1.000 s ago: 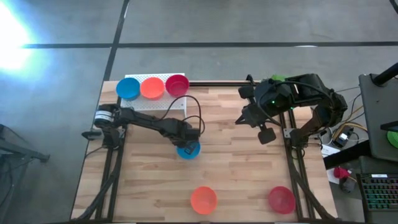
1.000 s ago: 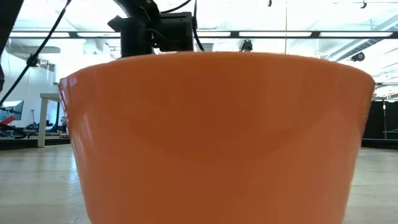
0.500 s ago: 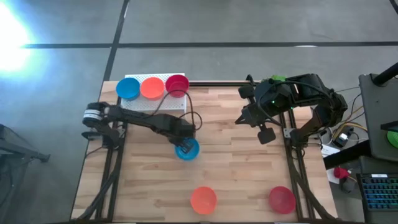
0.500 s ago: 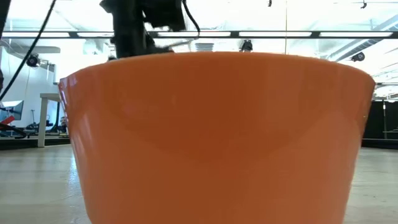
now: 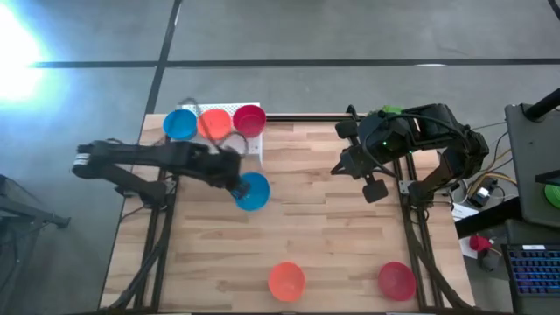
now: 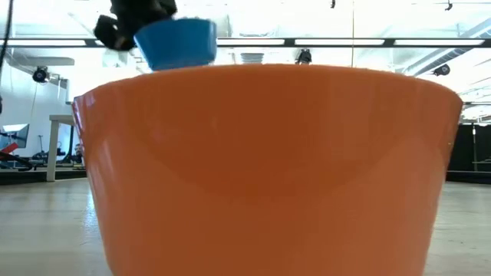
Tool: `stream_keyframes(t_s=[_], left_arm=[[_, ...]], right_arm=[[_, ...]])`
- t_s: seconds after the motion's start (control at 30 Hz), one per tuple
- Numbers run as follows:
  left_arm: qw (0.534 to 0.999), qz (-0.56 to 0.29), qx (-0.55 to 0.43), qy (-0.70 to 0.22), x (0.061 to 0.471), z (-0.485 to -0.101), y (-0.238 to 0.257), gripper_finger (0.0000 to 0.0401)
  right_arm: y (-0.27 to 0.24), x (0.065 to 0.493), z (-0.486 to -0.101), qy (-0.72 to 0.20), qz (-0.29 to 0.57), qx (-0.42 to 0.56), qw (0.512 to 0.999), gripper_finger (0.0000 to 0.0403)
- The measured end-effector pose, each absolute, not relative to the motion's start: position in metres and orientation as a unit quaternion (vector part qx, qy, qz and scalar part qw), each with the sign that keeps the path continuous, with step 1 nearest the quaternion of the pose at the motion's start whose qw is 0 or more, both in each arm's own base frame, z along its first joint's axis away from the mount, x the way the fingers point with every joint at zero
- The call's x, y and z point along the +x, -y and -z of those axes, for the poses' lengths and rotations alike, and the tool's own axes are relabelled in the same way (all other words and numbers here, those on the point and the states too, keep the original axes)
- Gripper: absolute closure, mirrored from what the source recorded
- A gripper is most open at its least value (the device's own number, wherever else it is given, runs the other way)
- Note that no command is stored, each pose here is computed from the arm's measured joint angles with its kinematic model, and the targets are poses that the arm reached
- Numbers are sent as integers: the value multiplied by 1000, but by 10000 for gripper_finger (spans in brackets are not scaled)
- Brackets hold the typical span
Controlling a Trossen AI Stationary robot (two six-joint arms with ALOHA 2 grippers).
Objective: Pick & Place Mini bowls
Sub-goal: Stack the blue bowl on top of the blue bowl on the shelf
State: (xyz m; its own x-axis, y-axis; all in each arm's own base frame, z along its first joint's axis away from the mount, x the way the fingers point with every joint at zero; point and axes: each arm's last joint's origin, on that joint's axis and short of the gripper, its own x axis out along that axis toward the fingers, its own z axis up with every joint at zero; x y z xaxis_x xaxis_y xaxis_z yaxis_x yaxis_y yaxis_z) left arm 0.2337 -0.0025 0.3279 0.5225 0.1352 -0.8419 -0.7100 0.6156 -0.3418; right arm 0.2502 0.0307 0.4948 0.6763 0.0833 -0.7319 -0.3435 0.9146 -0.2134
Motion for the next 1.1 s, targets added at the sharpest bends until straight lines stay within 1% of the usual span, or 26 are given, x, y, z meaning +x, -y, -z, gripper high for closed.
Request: stream_keyframes(t_s=[0.27,0.43,0.63,0.8,0.97,1.1], left_arm=[[825,-307,-383,-281,170,-373,-6,401],[817,-369,-392,-208,131,-401,-13,401],[789,-465,-364,-172,94,-426,-19,401],[762,-533,-337,-144,74,-440,-24,401],[751,-572,-311,-109,69,-444,-29,401],[737,-604,-285,-101,69,-443,-34,401]], right_arm=[[-31,250,-495,-382,-122,-179,898,394],[-31,250,-495,-381,-123,-181,898,394],[-31,251,-495,-378,-122,-181,900,394],[-31,251,-495,-378,-122,-181,900,394],[-31,251,-495,-378,-122,-183,899,394],[-31,252,-497,-370,-121,-183,903,394]])
